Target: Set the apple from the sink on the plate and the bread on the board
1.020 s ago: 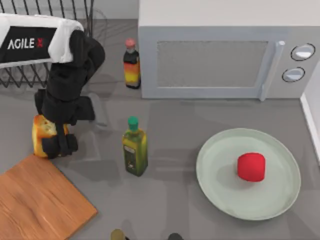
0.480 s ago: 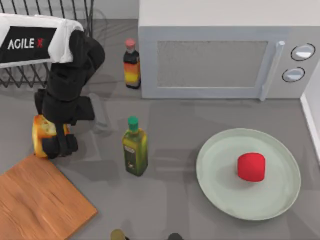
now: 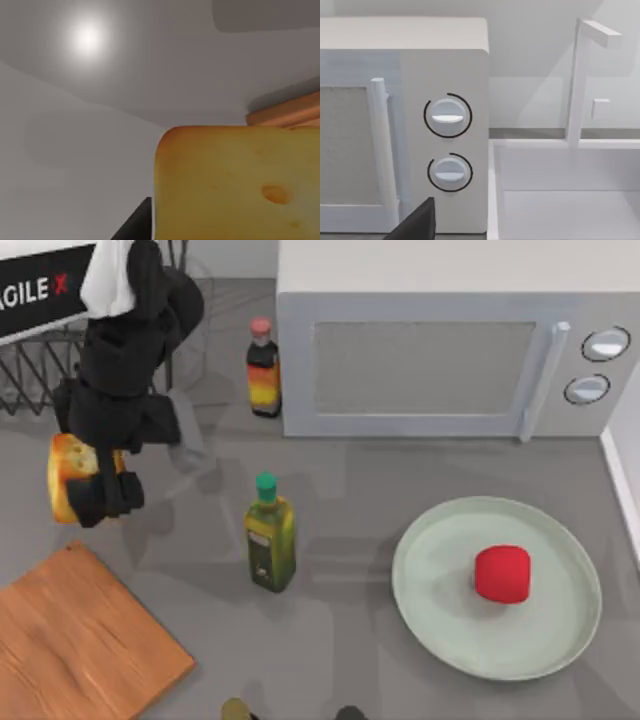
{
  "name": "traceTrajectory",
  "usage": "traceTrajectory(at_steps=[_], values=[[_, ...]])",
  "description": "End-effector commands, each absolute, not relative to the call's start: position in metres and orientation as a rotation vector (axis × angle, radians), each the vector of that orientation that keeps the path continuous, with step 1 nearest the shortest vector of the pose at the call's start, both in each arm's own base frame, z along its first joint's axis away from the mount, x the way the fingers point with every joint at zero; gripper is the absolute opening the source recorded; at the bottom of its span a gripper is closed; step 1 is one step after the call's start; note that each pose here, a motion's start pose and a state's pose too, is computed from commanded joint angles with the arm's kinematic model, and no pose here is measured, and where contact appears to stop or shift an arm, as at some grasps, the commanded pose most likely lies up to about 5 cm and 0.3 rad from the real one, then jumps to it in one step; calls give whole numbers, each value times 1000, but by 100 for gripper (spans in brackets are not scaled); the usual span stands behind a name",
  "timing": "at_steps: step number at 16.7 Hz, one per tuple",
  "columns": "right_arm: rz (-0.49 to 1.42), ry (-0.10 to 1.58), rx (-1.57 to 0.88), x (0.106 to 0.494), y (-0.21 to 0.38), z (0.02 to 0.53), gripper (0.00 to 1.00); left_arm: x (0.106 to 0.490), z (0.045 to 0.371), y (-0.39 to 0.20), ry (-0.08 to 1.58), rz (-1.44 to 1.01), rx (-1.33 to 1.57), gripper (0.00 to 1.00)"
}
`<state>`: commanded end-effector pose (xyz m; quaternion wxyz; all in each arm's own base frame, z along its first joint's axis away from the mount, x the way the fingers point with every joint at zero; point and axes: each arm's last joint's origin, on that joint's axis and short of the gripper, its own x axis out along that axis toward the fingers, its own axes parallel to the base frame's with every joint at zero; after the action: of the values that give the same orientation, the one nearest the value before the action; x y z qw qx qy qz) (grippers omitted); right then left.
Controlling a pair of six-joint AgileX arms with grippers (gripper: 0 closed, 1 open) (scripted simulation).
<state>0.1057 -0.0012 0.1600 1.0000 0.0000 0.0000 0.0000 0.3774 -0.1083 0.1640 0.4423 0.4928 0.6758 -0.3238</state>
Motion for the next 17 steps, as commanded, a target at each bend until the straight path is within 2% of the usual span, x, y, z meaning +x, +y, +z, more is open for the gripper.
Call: traceTrajectory(at_steps=[3, 5, 12, 17], values=[[0, 0, 0, 106, -1, 160, 100, 375, 200, -109, 1666, -807, 1221, 0], [0, 0, 0, 106, -1, 160, 100, 373, 212, -109, 1658, -812, 1223, 0], [0, 0, 0, 106, -1, 160, 100, 373, 210, -108, 1670, -788, 1197, 0], [0, 0, 0, 106, -1, 160, 100, 365, 208, -98, 1726, -569, 969, 0]])
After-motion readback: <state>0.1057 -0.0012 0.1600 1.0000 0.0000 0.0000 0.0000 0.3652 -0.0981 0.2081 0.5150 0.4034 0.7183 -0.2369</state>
